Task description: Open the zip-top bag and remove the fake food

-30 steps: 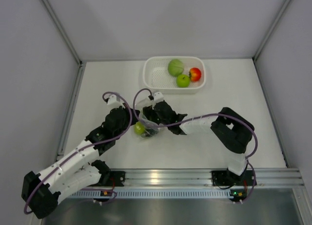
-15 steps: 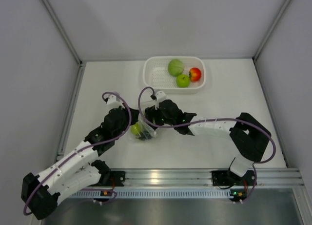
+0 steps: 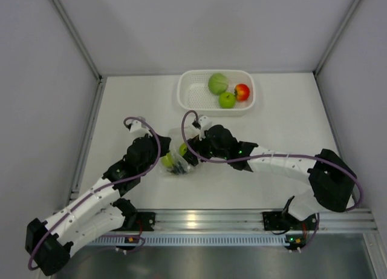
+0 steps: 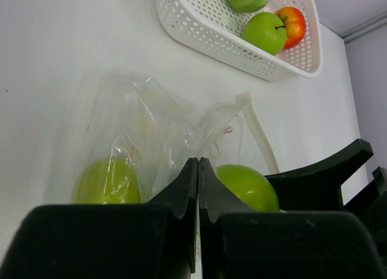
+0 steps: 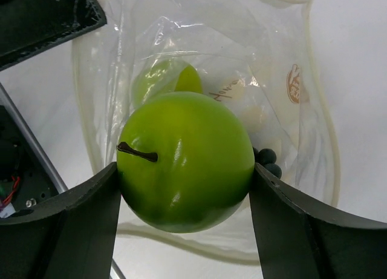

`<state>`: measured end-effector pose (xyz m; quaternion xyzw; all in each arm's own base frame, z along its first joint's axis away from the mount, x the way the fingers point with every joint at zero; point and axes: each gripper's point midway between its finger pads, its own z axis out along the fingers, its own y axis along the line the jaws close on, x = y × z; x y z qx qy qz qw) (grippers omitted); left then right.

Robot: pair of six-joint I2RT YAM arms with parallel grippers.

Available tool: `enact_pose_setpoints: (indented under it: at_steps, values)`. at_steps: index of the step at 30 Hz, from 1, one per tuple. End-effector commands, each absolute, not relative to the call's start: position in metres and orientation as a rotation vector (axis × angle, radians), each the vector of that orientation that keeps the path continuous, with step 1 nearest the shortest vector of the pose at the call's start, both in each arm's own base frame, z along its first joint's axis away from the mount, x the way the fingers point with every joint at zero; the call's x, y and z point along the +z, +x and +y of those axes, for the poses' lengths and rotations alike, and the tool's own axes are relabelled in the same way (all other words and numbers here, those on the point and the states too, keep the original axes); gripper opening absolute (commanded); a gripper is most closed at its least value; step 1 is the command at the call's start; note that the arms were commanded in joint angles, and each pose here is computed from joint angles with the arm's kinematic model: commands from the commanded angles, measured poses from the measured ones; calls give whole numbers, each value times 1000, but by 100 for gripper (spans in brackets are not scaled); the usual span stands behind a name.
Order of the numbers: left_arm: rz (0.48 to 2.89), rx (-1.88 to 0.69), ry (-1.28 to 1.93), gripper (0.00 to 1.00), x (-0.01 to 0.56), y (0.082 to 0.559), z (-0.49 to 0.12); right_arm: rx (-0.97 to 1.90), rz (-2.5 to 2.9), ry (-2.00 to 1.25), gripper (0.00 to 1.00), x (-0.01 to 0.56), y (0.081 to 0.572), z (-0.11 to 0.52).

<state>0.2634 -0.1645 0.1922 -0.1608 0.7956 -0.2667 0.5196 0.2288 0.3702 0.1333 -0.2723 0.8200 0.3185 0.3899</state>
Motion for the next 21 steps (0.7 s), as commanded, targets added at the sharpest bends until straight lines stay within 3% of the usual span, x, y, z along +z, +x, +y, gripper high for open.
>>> enact_pose_setpoints:
  at_steps: [1, 12, 21]
  values:
    - [1870, -653, -402, 0, 198, 266, -163, 873, 1978, -718, 34, 177, 221, 374]
    - [1910, -646, -431, 0, 179, 264, -162, 847, 1833, -587, 35, 266, 241, 337]
    - [1900, -686, -451, 0, 181, 260, -163, 635, 1885, -257, 35, 275, 365, 272]
